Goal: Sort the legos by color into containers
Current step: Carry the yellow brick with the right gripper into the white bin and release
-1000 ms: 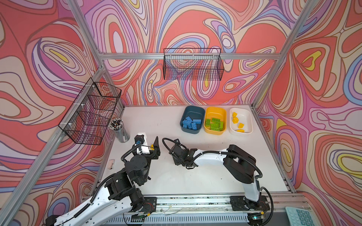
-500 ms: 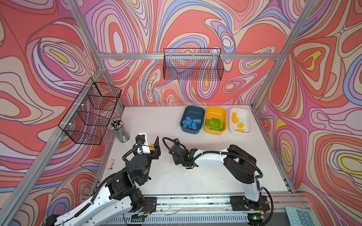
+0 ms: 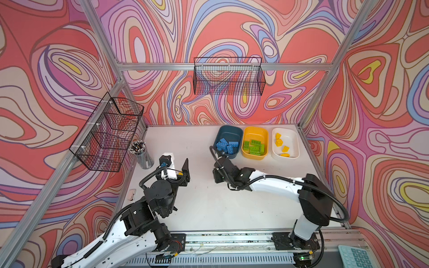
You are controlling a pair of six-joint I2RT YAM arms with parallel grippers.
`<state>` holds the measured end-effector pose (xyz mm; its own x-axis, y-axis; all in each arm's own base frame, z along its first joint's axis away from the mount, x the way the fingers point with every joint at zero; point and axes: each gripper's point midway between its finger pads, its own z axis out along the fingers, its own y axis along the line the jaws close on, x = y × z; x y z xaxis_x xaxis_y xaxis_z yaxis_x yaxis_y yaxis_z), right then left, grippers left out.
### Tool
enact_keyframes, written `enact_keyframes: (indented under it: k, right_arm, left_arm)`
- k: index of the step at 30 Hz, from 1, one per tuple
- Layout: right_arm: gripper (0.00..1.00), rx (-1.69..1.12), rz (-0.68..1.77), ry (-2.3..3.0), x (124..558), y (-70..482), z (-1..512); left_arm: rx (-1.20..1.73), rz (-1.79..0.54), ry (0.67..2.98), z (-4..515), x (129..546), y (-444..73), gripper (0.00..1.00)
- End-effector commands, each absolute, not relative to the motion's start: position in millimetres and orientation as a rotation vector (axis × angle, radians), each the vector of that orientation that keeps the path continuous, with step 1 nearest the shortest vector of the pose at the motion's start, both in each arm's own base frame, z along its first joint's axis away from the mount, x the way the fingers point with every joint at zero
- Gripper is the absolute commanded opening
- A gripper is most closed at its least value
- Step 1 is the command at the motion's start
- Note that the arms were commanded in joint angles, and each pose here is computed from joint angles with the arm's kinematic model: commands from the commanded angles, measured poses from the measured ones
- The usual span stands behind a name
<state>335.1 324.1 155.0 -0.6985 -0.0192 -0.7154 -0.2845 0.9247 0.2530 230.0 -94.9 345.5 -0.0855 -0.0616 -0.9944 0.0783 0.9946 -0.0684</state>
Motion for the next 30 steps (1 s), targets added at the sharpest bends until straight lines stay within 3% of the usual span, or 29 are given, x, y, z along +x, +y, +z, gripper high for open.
enact_keyframes:
  k: [1, 8, 13, 24, 30]
  right_arm:
    - [0.34, -0.099, 0.444, 2.292, 360, 266, 177]
    - [0.34, 0.235, 0.417, 2.155, 414, 130, 225]
    - [0.34, 0.45, 0.392, 2.099, 443, 61, 222]
    - [0.35, 0.76, 0.328, 2.031, 471, -38, 171]
    - [0.45, 0.838, 0.314, 2.017, 475, -61, 151]
  left_arm:
    - [0.077, -0.079, 1.713, 331, 228, -96, 0.73]
    - [0.094, -0.087, 1.743, 314, 227, -98, 0.73]
    - [0.113, -0.074, 1.761, 309, 226, -98, 0.73]
    - [0.132, -0.05, 1.783, 302, 228, -100, 0.73]
    - [0.149, -0.024, 1.802, 297, 231, -104, 0.73]
